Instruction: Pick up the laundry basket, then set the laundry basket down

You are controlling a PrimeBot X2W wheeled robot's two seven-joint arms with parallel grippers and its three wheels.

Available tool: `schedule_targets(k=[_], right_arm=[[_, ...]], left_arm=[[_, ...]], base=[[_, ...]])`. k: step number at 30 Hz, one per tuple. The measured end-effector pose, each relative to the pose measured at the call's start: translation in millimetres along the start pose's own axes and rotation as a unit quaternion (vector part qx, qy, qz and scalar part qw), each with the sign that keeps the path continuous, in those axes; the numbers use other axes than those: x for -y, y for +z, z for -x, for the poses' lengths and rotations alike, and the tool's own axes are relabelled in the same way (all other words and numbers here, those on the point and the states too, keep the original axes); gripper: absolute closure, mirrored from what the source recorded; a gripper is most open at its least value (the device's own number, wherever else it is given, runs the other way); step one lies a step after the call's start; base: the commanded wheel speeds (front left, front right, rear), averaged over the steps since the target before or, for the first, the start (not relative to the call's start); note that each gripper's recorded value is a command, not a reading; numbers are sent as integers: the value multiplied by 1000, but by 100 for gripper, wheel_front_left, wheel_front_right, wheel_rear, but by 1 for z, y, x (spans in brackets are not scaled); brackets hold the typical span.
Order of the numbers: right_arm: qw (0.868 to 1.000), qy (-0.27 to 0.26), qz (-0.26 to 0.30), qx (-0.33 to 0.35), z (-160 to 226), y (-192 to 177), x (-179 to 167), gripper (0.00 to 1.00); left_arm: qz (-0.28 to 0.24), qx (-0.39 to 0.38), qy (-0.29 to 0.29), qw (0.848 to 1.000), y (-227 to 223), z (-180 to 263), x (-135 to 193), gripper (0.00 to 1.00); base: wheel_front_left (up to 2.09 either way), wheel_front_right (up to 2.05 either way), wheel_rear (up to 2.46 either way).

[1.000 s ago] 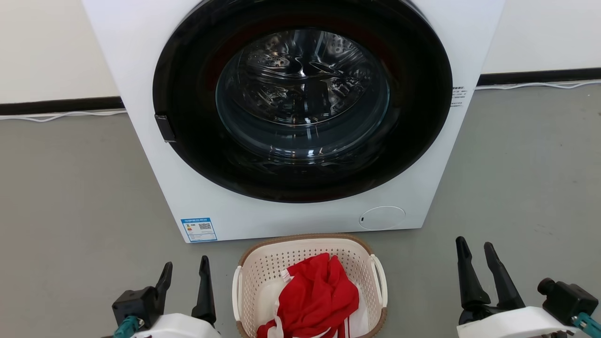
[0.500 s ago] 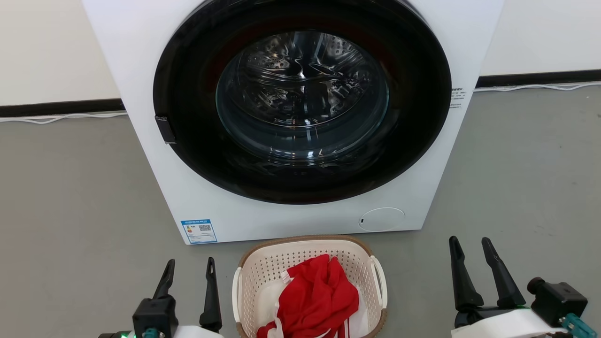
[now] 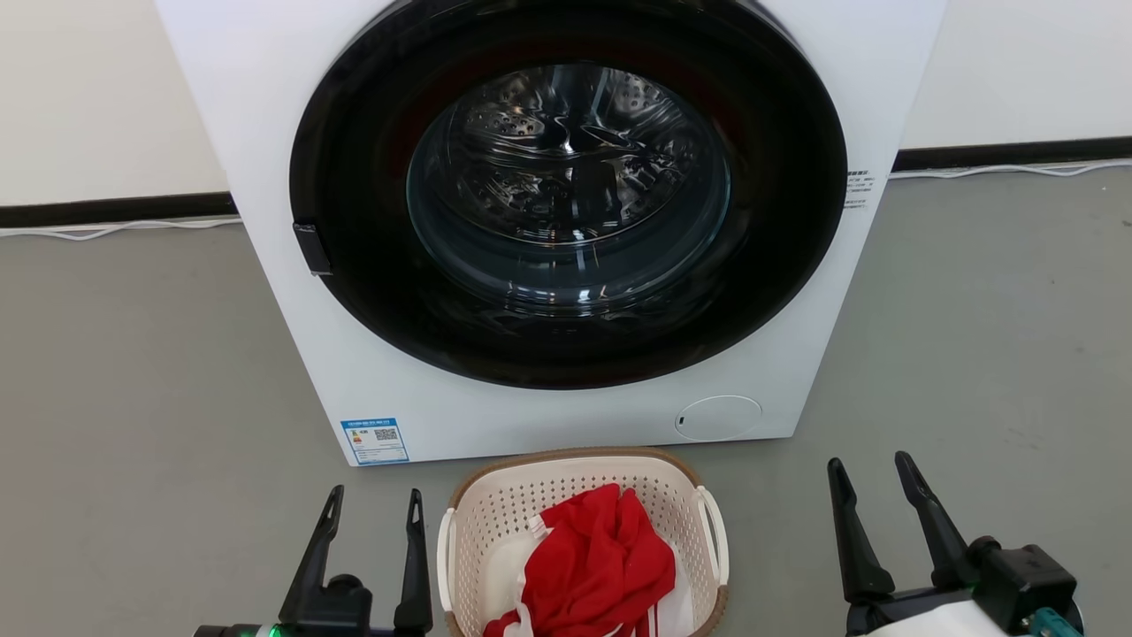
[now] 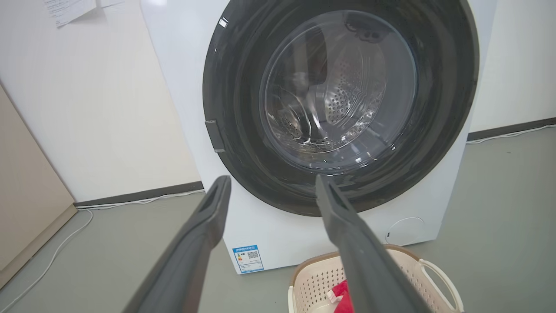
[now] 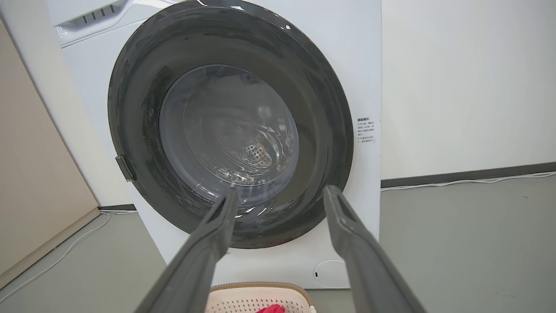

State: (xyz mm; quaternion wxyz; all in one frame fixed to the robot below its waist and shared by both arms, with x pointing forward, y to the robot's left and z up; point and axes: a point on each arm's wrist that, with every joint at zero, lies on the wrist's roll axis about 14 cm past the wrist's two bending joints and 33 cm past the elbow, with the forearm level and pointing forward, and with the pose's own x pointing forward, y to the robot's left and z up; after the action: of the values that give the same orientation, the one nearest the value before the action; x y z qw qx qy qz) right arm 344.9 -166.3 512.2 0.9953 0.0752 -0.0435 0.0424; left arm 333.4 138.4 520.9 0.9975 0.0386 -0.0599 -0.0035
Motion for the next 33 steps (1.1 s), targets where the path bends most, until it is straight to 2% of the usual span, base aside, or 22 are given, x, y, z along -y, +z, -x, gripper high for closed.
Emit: schedule_targets(k=[8, 33], right_arm=[[999, 11, 35, 10, 1, 4, -4, 0], [999, 11, 36, 4, 0, 0, -3, 0]], left_arm=[[-26, 15, -8, 1000, 3, 4, 4, 0], [-16, -4, 3, 1000, -7, 6, -2, 0]], base=[[0, 0, 0], [0, 0, 0]])
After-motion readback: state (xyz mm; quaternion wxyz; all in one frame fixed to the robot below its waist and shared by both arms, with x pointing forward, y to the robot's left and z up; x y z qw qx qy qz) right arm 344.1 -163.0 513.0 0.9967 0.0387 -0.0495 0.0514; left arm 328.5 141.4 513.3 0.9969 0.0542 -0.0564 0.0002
